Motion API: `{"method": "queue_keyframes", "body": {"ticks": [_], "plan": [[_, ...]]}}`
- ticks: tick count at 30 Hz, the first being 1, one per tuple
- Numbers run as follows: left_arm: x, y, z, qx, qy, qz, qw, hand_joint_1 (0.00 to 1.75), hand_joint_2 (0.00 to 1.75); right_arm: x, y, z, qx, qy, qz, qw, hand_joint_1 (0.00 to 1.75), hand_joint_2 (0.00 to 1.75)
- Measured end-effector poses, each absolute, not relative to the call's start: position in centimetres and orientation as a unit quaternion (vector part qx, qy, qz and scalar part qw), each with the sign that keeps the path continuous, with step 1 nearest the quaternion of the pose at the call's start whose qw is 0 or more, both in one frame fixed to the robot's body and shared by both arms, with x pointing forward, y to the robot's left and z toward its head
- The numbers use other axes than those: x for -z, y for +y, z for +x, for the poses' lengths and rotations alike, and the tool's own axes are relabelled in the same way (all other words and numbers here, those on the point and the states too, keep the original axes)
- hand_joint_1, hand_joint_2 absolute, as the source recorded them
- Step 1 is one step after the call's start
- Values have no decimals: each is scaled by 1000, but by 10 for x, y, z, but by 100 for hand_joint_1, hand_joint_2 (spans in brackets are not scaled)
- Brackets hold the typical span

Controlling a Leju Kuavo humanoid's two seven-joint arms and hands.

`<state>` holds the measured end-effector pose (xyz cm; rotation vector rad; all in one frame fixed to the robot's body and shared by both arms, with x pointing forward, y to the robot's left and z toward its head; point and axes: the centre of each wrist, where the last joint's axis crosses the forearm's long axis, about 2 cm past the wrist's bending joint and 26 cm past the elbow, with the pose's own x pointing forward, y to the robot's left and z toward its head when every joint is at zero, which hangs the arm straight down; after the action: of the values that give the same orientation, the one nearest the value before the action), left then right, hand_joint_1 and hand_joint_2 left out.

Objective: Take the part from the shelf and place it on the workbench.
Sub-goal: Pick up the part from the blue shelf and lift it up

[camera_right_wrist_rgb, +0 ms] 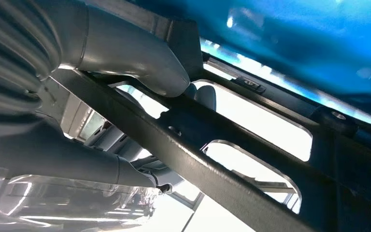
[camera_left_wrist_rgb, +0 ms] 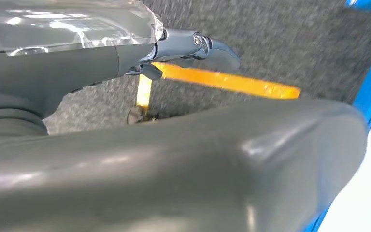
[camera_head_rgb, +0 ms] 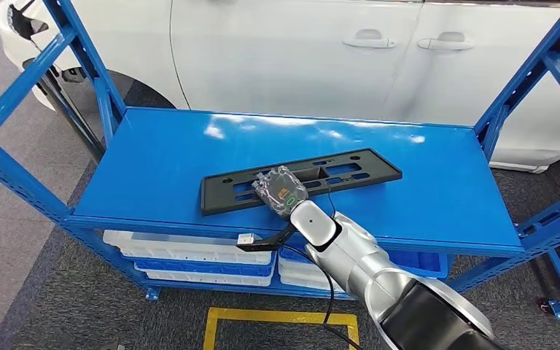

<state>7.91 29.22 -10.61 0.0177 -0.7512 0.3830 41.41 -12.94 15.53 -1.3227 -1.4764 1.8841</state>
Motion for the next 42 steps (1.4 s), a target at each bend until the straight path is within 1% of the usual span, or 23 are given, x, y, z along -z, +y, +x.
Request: {"method": "queue_keyframes", "body": {"ticks": [5, 8, 11, 13, 15, 18, 22, 25, 29, 33, 37, 42], "plan": [[106, 293, 78, -185, -363, 18, 913, 0, 0, -158, -132, 415, -644, -571, -462, 215, 175, 175], [106, 293, 79, -182, -363, 25, 913, 0, 0, -170, -132, 419, -588, -651, -419, 236, 175, 175], [106, 294, 80, -183, -364, 33, 913, 0, 0, -185, -132, 421, -490, -760, -309, 294, 175, 175], [106, 295, 80, -188, -366, 32, 911, 0, 0, -198, -133, 419, -396, -831, -212, 329, 175, 175], [106, 296, 80, -193, -367, 30, 909, 0, 0, -211, -137, 412, -299, -882, -118, 344, 175, 175], [106, 298, 78, -197, -366, 31, 909, 0, 0, -226, -145, 399, -195, -919, -4, 343, 175, 175], [107, 302, 76, -201, -365, 37, 908, 0, 0, -245, -156, 374, -109, -936, 127, 309, 175, 175], [107, 304, 76, -202, -365, 40, 908, 0, 0, -261, -163, 357, -78, -943, 185, 266, 175, 175], [107, 305, 75, -205, -365, 42, 907, 0, 0, -272, -168, 339, -63, -941, 245, 225, 175, 175], [107, 305, 71, -208, -367, 44, 905, 0, 0, -266, -167, 314, -65, -921, 323, 209, 175, 175], [108, 306, 66, -212, -365, 46, 905, 0, 0, -258, -160, 293, -74, -909, 355, 205, 175, 175], [109, 306, 63, -214, -362, 51, 906, 0, 0, -258, -156, 282, -79, -902, 378, 196, 175, 175]]}}
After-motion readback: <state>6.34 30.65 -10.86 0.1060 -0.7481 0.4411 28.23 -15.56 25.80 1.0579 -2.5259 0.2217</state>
